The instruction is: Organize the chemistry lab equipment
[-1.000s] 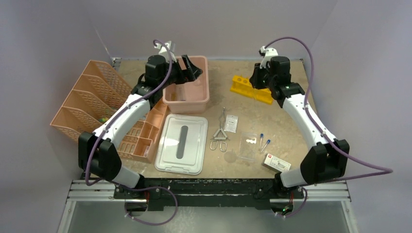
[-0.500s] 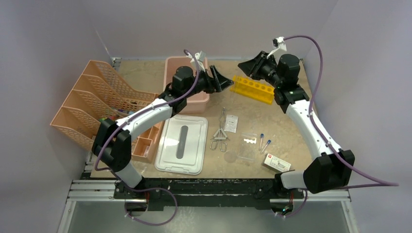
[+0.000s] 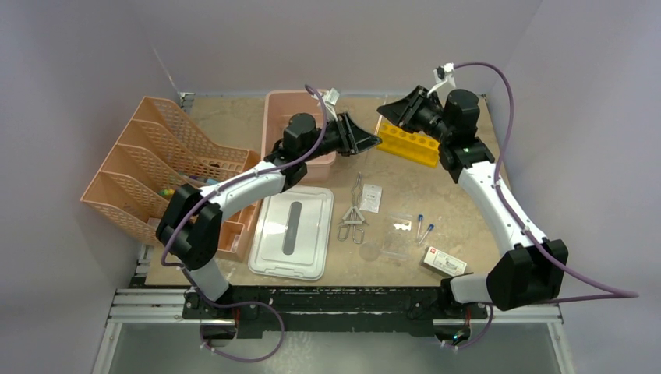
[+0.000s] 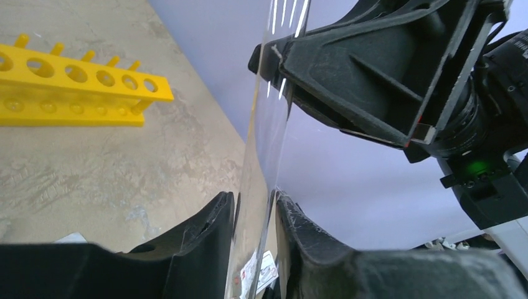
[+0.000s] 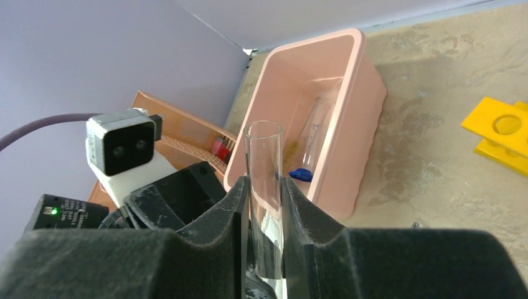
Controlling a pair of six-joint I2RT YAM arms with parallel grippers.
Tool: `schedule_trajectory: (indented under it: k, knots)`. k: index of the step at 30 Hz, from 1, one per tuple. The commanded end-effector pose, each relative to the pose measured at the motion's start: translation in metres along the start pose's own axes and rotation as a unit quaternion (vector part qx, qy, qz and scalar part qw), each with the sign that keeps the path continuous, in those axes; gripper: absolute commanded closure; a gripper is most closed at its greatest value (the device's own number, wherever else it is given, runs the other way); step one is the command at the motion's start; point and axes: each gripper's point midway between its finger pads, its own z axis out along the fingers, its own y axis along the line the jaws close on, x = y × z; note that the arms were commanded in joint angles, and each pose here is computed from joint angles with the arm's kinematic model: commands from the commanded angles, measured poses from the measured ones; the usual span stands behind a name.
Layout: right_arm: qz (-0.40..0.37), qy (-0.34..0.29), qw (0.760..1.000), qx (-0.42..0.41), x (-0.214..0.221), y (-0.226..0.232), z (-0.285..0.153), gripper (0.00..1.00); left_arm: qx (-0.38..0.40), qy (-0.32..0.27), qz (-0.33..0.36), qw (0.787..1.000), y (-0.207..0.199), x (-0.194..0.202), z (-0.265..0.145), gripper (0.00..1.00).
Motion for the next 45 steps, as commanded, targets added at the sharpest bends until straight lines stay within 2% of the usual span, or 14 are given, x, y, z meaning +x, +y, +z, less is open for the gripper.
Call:
schedule_trajectory:
  k: [1, 3, 8, 13, 16, 18, 21, 27, 36, 41, 45]
  knots:
    - [0.005, 0.011, 0.999, -0.035, 0.001, 0.018, -0.005, 0.82, 0.022, 0.009, 0.025, 0.999, -0.009, 0.001, 0.002, 0.73]
    - [0.009, 0.020, 0.999, -0.036, 0.005, 0.018, -0.006, 0.82, 0.026, 0.016, 0.035, 0.999, -0.010, 0.003, 0.002, 0.74]
    - [0.020, 0.046, 0.998, -0.031, 0.014, 0.016, -0.007, 0.78, 0.017, 0.030, 0.074, 0.997, -0.005, 0.007, -0.001, 0.92]
    - [0.032, 0.090, 0.995, -0.009, 0.020, 0.020, -0.017, 0.51, -0.027, 0.065, 0.144, 0.987, 0.013, 0.012, -0.007, 1.00]
    - [0.043, 0.112, 0.993, 0.004, 0.020, 0.026, -0.024, 0.42, -0.046, 0.088, 0.184, 0.978, 0.021, 0.014, -0.012, 1.00]
    - [0.056, 0.126, 0.989, 0.045, 0.025, 0.014, -0.027, 0.36, -0.049, 0.095, 0.201, 0.974, 0.021, 0.014, -0.015, 1.00]
    - [0.067, 0.147, 0.983, 0.090, 0.035, -0.004, -0.028, 0.33, -0.045, 0.102, 0.217, 0.970, 0.020, 0.013, -0.016, 1.00]
    - [0.072, 0.173, 0.981, 0.058, 0.048, -0.001, -0.024, 0.36, -0.023, 0.112, 0.236, 0.965, 0.013, 0.012, -0.015, 1.00]
    - [0.084, 0.189, 0.975, 0.080, 0.056, -0.016, -0.017, 0.43, -0.004, 0.121, 0.253, 0.960, 0.008, 0.010, -0.016, 1.00]
    - [0.080, 0.185, 0.976, 0.079, 0.052, -0.017, -0.011, 0.54, -0.021, 0.160, 0.275, 0.948, 0.021, 0.010, -0.025, 1.00]
    - [0.082, 0.182, 0.976, 0.086, 0.053, -0.021, -0.011, 0.59, -0.013, 0.167, 0.280, 0.945, 0.022, -0.001, -0.030, 1.00]
